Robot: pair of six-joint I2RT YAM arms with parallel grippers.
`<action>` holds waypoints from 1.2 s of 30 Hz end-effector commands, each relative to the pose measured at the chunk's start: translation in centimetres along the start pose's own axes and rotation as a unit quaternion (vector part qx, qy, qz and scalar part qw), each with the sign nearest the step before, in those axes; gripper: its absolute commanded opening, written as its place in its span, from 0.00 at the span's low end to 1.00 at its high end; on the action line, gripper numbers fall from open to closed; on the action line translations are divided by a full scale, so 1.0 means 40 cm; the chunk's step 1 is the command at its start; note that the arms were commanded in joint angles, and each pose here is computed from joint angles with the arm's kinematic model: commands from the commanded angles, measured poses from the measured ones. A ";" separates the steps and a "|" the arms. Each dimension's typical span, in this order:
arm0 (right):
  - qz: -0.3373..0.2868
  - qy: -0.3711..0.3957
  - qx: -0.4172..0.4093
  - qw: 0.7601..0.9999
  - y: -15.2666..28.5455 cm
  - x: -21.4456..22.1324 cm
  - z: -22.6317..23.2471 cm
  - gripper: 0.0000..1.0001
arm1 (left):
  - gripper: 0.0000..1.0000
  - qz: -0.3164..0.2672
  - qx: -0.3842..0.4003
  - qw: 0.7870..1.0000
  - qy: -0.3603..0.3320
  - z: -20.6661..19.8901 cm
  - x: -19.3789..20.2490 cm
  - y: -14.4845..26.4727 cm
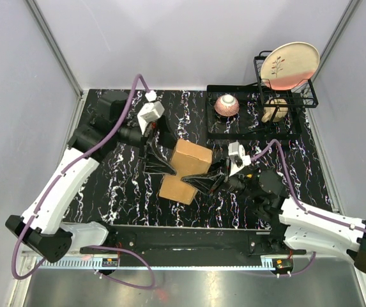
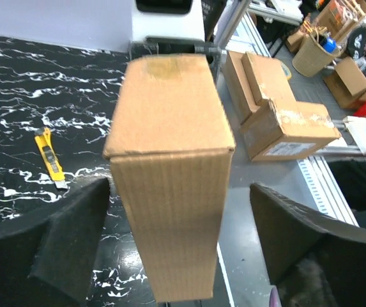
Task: Unpack the express box
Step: Adjust the express box at the center of the board.
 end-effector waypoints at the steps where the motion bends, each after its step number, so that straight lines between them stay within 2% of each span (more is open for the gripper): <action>1: 0.049 0.038 -0.005 0.998 0.012 -0.033 0.018 0.18 | 0.99 -0.016 0.010 0.997 -0.080 -0.062 -0.075 0.048; 3: 0.068 0.060 -0.006 0.996 0.008 -0.046 0.019 0.20 | 0.99 -0.014 -0.004 0.996 -0.090 -0.068 -0.078 0.066; 4: 0.100 0.058 0.002 0.993 0.014 -0.030 0.013 0.22 | 0.99 -0.011 -0.023 0.993 -0.112 -0.080 -0.097 0.076; 6: 0.115 0.075 0.002 0.991 0.008 -0.043 0.013 0.24 | 0.99 0.007 -0.044 0.988 -0.146 -0.097 -0.097 0.088; 8: 0.137 0.084 0.006 0.987 0.006 -0.038 0.007 0.31 | 0.99 0.015 -0.070 0.982 -0.176 -0.118 -0.109 0.100; 11: 0.152 0.103 0.011 0.983 -0.010 -0.031 -0.008 0.34 | 0.99 0.043 -0.094 0.982 -0.160 -0.098 -0.070 0.093; 16: 0.195 0.125 0.003 0.973 -0.052 0.018 -0.044 0.35 | 0.99 0.185 -0.104 0.963 -0.165 -0.039 0.062 0.080; 19: 0.221 0.121 -0.011 0.968 -0.071 0.048 -0.054 0.34 | 0.99 0.220 -0.118 0.956 -0.155 -0.002 0.095 0.085; 28: 0.237 0.126 -0.016 0.963 -0.066 0.060 -0.053 0.33 | 0.99 0.264 -0.150 0.935 -0.180 0.050 0.134 0.100; 35: 0.245 0.122 -0.024 0.962 -0.066 0.074 -0.049 0.33 | 0.99 0.261 -0.118 0.944 -0.161 0.052 0.158 0.087; 36: 0.247 0.121 -0.025 0.961 -0.069 0.080 -0.051 0.33 | 0.95 0.260 -0.105 0.944 -0.174 0.048 0.147 0.085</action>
Point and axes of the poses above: each gripper's point midway between its finger pads, its own y axis back along the fingers, its own z axis along the line the jaws close on, x = y × z, the point moved 8 cm from there along y, back along the fingers, and after that the axes turned 1 degree about -y, right-handed, at the moved point
